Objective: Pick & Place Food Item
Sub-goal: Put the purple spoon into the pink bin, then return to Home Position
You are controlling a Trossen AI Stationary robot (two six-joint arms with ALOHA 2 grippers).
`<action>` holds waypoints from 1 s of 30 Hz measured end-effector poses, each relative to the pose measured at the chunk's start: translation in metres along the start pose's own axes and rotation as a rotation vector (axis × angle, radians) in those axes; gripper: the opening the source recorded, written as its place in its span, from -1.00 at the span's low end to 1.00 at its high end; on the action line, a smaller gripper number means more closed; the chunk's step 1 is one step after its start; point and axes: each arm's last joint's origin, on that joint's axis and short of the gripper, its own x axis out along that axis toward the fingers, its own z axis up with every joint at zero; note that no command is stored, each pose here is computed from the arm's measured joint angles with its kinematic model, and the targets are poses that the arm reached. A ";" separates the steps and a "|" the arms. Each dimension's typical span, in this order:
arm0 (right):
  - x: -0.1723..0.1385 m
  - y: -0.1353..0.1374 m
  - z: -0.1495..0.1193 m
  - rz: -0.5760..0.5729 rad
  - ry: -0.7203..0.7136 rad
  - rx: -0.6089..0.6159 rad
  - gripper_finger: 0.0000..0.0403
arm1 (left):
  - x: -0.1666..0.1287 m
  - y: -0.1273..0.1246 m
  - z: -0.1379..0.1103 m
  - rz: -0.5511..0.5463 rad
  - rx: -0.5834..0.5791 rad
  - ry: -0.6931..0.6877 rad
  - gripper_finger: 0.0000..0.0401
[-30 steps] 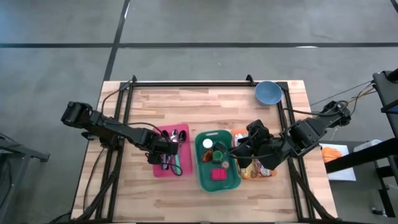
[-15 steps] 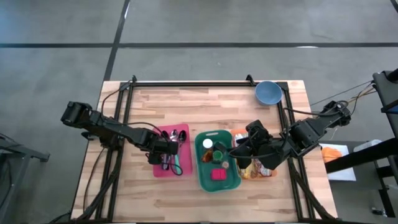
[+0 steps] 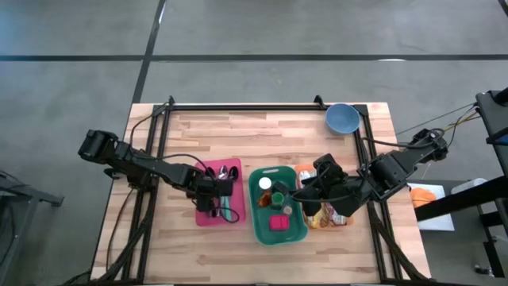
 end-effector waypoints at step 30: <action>-0.041 0.017 0.030 0.150 -0.067 -0.443 0.59 | -0.092 0.040 -0.014 0.234 -0.638 0.035 0.48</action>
